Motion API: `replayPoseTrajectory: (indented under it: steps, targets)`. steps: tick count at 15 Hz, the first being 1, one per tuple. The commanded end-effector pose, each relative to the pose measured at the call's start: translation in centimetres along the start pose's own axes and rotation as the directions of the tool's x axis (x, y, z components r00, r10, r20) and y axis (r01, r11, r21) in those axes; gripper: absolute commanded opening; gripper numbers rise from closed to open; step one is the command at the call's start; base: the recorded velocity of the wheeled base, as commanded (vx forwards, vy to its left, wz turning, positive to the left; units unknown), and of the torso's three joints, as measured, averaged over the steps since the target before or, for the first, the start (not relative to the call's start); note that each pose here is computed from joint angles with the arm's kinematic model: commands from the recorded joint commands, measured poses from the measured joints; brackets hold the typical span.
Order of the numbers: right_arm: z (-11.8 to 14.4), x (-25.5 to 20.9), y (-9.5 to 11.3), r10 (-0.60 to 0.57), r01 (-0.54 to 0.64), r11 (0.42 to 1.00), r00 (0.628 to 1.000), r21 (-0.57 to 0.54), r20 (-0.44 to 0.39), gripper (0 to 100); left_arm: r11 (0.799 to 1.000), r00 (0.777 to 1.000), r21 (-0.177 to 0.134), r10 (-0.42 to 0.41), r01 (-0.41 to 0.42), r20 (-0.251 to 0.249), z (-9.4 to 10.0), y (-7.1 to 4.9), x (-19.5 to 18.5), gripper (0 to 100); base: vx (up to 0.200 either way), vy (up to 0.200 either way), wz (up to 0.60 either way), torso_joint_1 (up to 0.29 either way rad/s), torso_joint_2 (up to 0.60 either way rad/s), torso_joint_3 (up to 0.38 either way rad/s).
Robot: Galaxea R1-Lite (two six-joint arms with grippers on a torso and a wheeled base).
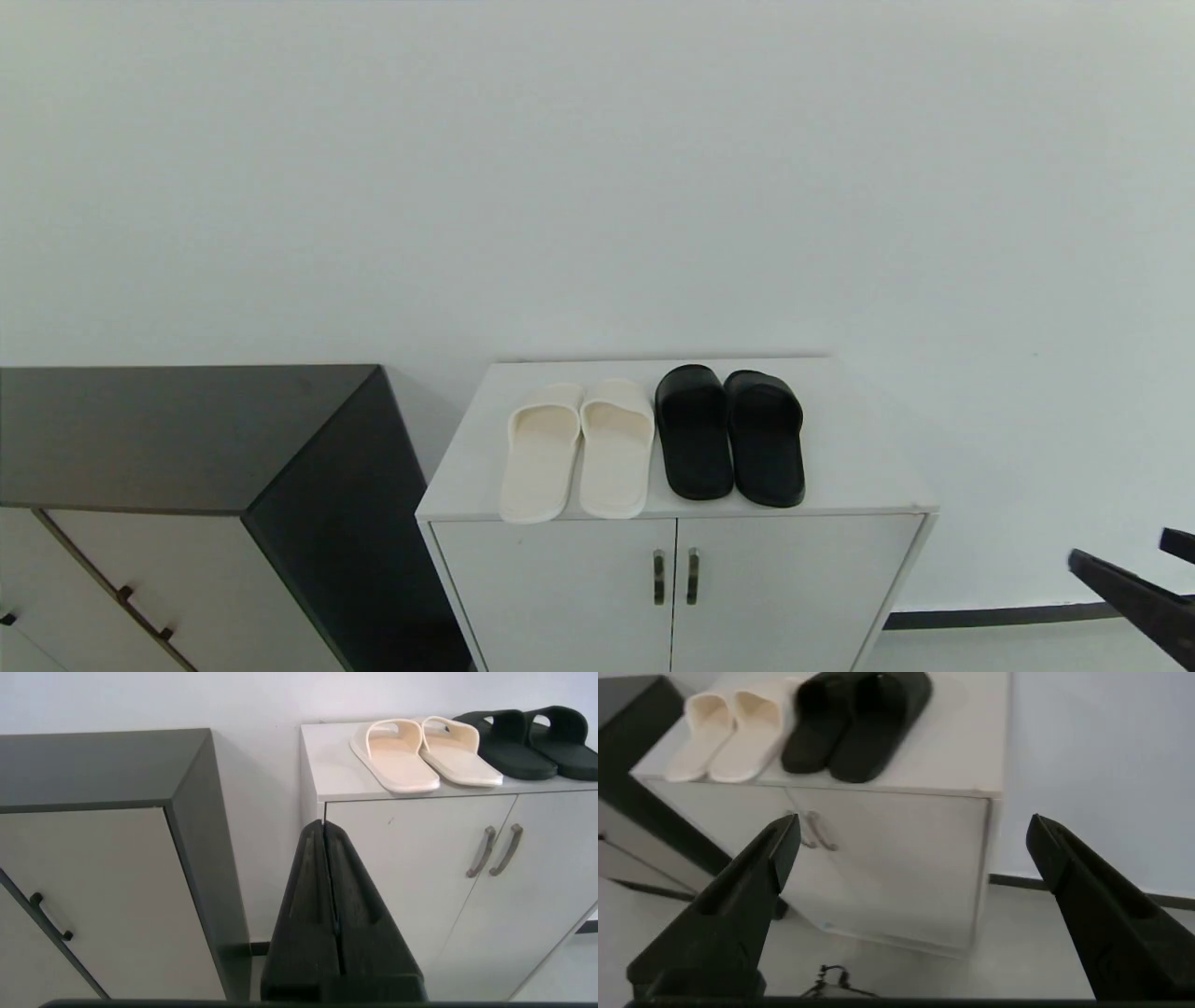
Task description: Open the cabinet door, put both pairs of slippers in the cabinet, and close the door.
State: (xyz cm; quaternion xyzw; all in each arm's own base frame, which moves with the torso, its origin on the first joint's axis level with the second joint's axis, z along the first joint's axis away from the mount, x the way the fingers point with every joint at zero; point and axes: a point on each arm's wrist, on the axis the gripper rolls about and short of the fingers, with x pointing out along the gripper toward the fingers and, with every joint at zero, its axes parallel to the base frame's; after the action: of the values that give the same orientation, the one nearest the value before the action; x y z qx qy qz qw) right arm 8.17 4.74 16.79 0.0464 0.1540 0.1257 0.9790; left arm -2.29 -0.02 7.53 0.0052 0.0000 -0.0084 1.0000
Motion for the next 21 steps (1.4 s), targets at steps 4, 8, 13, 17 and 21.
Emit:
replayPoseTrajectory:
  steps: [4,8,13,17,21]
  targets:
    - [3.0,9.4,11.6,0.006,-0.004,1.000,0.998,0.029,-0.057,100,1.000,1.000,0.000,0.000,0.000,-0.002,0.0,0.0,0.0,0,0.000,0.000,0.00,0.000,0.00,0.000]
    - [3.2,15.6,13.2,-0.139,0.140,0.989,0.990,0.040,-0.027,100,1.000,1.000,-0.001,0.000,0.000,-0.002,0.0,0.0,0.0,0,0.000,0.000,0.00,0.000,0.00,0.000]
    - [2.8,22.9,13.0,-0.238,0.240,0.970,0.970,0.042,-0.037,100,1.000,1.000,-0.001,0.000,0.000,-0.002,0.0,0.0,0.0,0,0.000,0.000,0.00,0.000,0.00,0.000]
    - [1.9,27.1,13.2,-0.267,0.269,0.963,0.963,0.030,-0.046,100,1.000,1.000,-0.001,0.000,0.000,-0.002,0.0,0.0,0.0,0,0.000,0.000,0.00,0.000,0.00,0.000]
    - [0.9,30.2,12.8,-0.261,0.262,0.965,0.964,0.018,-0.053,100,1.000,1.000,-0.001,0.000,0.000,-0.002,0.0,0.0,0.0,0,0.000,0.000,0.00,0.000,0.00,0.000]
